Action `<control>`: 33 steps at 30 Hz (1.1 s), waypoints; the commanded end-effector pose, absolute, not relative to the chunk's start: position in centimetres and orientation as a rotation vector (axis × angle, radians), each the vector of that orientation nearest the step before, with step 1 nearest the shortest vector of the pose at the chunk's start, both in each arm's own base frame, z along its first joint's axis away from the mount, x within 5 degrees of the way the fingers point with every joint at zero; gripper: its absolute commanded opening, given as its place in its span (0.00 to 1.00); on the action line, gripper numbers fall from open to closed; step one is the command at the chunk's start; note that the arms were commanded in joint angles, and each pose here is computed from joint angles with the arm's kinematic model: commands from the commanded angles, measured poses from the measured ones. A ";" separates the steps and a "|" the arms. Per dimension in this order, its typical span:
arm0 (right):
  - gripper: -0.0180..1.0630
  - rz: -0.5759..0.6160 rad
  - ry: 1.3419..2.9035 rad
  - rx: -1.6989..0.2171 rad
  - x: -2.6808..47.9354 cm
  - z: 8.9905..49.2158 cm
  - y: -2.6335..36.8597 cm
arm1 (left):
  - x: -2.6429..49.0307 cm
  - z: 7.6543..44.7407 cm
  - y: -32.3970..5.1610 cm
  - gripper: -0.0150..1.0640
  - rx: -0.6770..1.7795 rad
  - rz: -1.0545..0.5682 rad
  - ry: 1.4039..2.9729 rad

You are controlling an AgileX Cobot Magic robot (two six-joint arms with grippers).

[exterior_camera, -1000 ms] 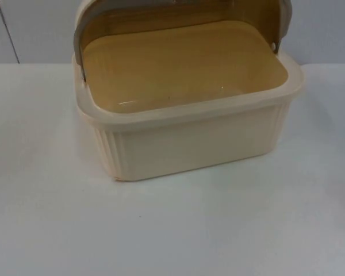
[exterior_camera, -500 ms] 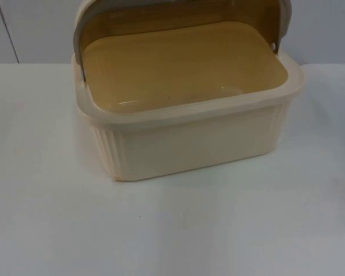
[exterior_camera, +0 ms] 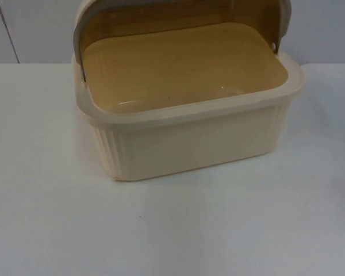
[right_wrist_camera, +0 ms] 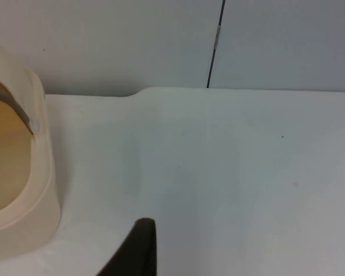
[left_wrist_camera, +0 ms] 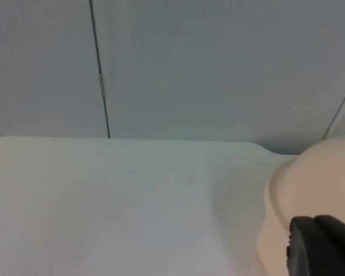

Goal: Open the box lid with the left hand, place the block into the box with the right hand, then close the box lid with the left hand.

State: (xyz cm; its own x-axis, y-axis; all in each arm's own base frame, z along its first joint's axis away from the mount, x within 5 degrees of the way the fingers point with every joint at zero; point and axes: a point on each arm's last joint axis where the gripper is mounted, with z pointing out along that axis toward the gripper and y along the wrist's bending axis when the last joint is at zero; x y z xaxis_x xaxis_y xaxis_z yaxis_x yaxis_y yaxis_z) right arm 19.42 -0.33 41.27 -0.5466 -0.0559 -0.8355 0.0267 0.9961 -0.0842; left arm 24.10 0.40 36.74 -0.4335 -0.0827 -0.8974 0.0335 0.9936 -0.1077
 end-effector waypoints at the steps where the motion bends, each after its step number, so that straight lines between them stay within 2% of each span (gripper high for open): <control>1: 0.98 -0.109 2.140 -0.020 19.3 41.4 -0.4 | 23.9 37.2 0.5 0.05 -0.028 -0.116 1.998; 4: 0.98 -0.109 2.140 -0.020 19.3 41.4 -0.4 | 23.9 37.1 0.5 0.22 -0.027 -0.120 2.006; 5: 0.98 -0.109 2.140 -0.020 19.3 41.4 -0.4 | 23.9 37.1 0.5 0.22 -0.027 -0.120 2.006; 7: 0.98 -0.109 2.140 -0.020 19.3 41.4 -0.4 | 23.8 36.9 0.2 0.42 -0.014 -0.131 2.026; 9: 0.98 -0.109 2.138 -0.020 19.3 41.5 -0.4 | 23.8 36.8 -0.3 0.75 0.010 -0.141 2.035; 10: 0.98 -0.109 2.138 -0.020 19.3 41.5 -0.4 | 23.8 36.8 -0.3 0.75 0.010 -0.141 2.035; 11: 0.98 -0.109 2.138 -0.020 19.3 41.5 -0.4 | 23.8 36.8 -0.5 0.91 0.040 -0.133 2.038; 12: 0.98 -0.109 2.138 -0.020 19.3 41.5 -0.4 | 23.8 36.8 -0.8 0.99 0.068 -0.129 2.039; 24: 0.98 -0.117 2.149 -0.021 19.3 41.4 -0.4 | 23.9 37.4 -1.1 0.99 0.041 -0.175 1.992; 33: 0.98 -0.090 2.230 -0.021 22.2 39.4 -0.2 | 24.7 42.2 -1.8 0.99 0.150 -0.225 2.082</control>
